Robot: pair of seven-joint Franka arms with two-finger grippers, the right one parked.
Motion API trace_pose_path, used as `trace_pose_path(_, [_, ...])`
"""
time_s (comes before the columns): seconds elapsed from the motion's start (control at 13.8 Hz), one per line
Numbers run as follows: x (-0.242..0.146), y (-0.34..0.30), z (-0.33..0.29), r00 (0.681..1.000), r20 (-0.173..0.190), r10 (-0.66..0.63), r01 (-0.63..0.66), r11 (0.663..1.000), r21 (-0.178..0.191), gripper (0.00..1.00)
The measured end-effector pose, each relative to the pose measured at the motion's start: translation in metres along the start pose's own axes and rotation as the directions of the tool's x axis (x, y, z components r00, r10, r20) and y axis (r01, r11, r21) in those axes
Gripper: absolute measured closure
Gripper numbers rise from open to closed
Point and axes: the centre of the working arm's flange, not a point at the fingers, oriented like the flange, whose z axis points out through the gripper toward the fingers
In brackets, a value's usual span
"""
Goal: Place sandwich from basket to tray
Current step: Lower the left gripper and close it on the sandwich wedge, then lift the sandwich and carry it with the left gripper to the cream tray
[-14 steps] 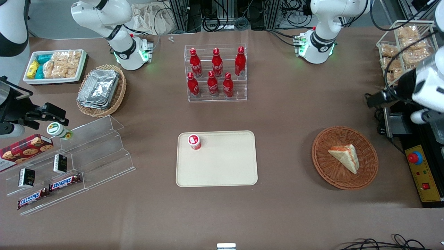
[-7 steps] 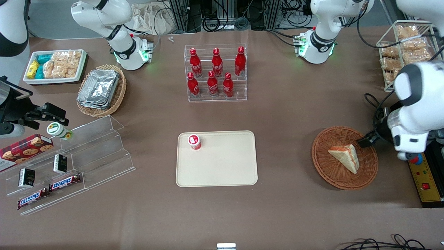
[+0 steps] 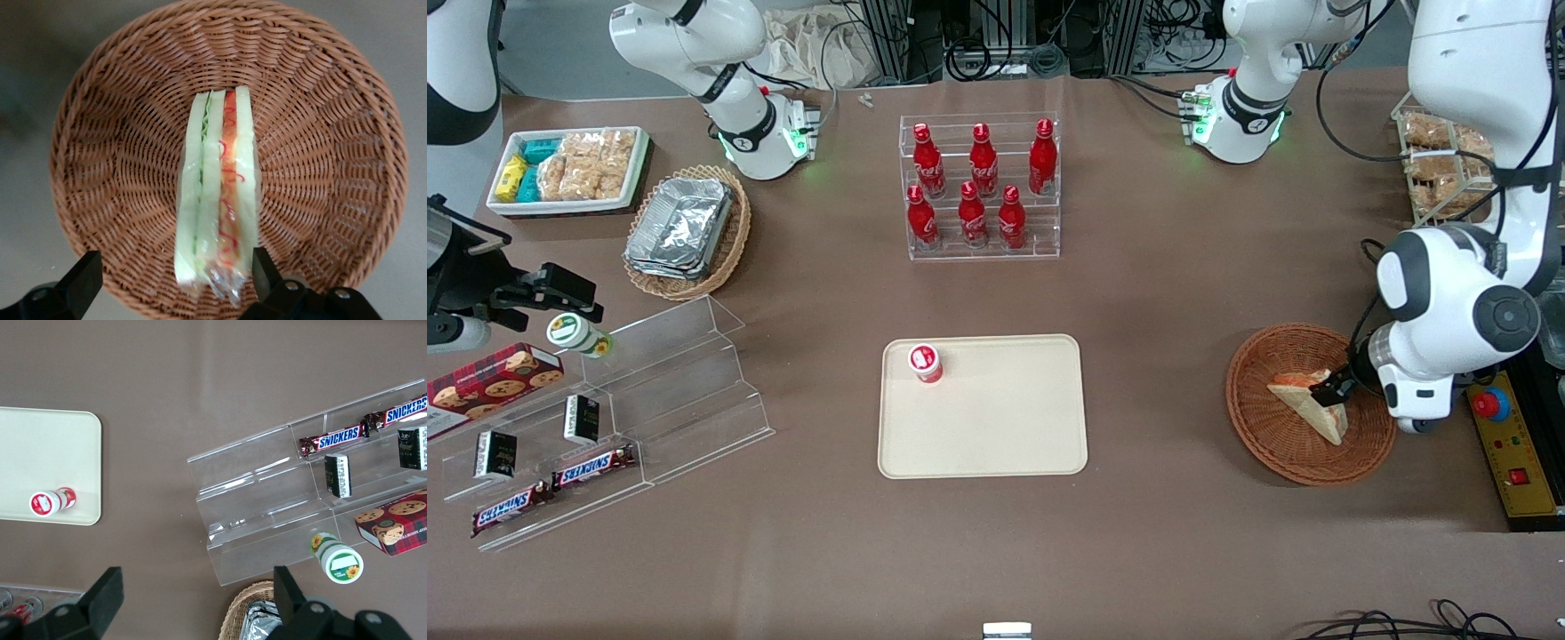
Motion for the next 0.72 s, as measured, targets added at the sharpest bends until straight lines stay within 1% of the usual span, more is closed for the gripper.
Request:
trace_pose_path(0.14, [0.002,0.001,0.012,1.000,-0.016,-0.002,0.002,1.000,-0.011,0.00])
trace_pose_path(0.22, [0.001,0.001,0.019,1.000,-0.022,-0.004,0.004,1.000,-0.014,0.08])
trace_pose_path(0.29, [0.000,0.000,0.025,1.000,-0.023,-0.005,0.004,1.000,-0.015,0.19])
trace_pose_path(0.36, [0.000,-0.001,0.028,1.000,-0.023,-0.005,0.005,1.000,-0.014,0.32])
trace_pose_path(0.51, [0.000,-0.001,0.028,1.000,-0.025,-0.007,0.006,1.000,-0.016,0.52])
trace_pose_path(0.58, [0.000,-0.001,0.025,1.000,-0.029,-0.007,0.006,1.000,-0.020,0.60])
trace_pose_path(0.65, [0.000,-0.001,0.019,0.999,-0.035,-0.007,0.006,1.000,-0.027,0.65])
trace_pose_path(0.72, [0.000,0.000,0.005,0.999,-0.038,-0.004,0.003,0.999,-0.032,0.68])
